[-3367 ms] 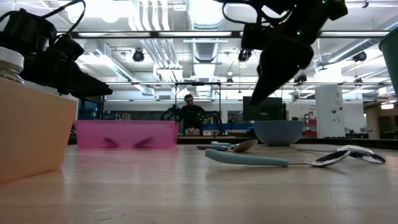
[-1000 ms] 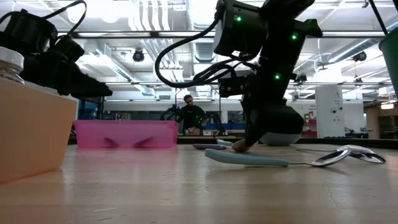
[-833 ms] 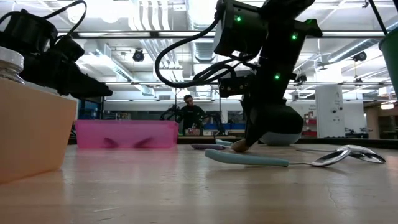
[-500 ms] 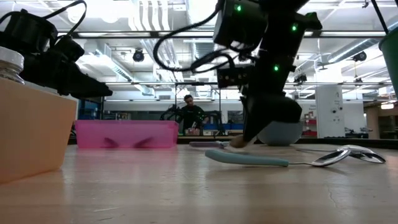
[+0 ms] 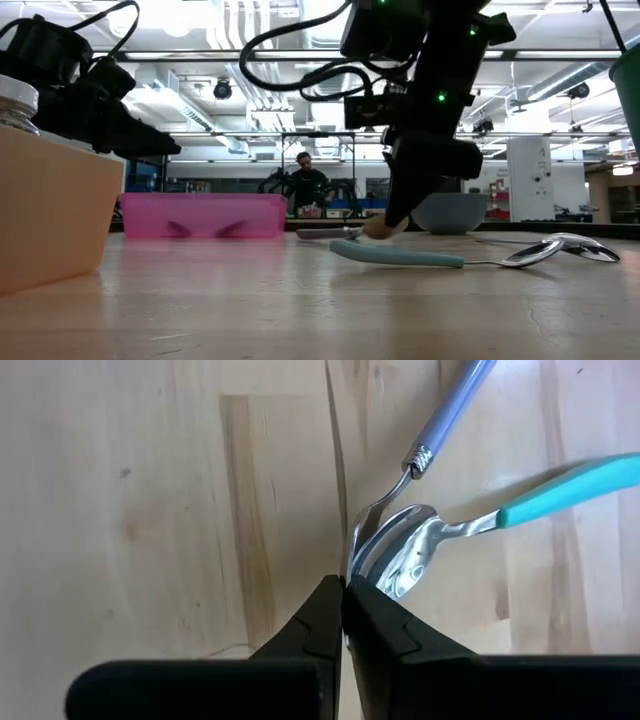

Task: Pick & Place Food Item
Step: Put the green spoon into the pink bin

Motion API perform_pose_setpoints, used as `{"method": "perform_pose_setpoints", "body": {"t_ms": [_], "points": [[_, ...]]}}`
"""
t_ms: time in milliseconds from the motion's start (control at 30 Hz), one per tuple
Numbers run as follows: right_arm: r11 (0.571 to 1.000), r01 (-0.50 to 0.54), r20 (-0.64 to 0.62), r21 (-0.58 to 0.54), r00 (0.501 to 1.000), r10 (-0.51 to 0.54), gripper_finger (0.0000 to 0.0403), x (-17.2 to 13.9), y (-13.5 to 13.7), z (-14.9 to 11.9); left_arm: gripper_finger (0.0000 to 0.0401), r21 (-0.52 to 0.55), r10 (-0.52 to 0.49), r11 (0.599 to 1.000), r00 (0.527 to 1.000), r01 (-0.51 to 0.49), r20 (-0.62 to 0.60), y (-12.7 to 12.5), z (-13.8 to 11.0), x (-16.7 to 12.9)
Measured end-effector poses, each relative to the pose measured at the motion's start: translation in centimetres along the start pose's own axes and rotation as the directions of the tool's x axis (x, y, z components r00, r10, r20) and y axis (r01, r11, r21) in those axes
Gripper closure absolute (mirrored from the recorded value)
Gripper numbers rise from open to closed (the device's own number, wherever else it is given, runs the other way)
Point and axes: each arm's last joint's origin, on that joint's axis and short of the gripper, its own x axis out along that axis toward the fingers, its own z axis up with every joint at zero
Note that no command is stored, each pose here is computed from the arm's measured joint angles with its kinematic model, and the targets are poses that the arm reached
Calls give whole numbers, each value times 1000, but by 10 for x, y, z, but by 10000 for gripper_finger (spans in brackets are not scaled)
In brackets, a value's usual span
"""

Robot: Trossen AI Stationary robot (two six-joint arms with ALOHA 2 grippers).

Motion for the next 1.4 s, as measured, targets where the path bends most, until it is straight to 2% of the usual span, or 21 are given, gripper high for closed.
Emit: {"method": "perform_pose_setpoints", "body": {"t_ms": [767, 933, 1033, 1267, 1400], "points": [[1000, 12, -18, 6, 1000, -12, 394, 10, 4, -2, 158, 0, 0, 1000, 1000, 0, 0, 0, 0, 0], [997, 9, -9, 79, 1000, -9, 393, 11, 3, -1, 158, 0, 0, 1000, 1000, 0, 0, 0, 0, 0], [996, 4, -12, 85, 1000, -3, 377, 11, 4, -1, 158, 0, 0, 1000, 1000, 0, 0, 0, 0, 0], [997, -5, -7, 74, 1000, 5, 311, 12, 5, -1, 158, 0, 0, 1000, 1000, 0, 0, 0, 0, 0], [999, -14, 7, 43, 1000, 13, 298, 11, 8, 0, 158, 0, 0, 1000, 1000, 0, 0, 0, 0, 0]]}}
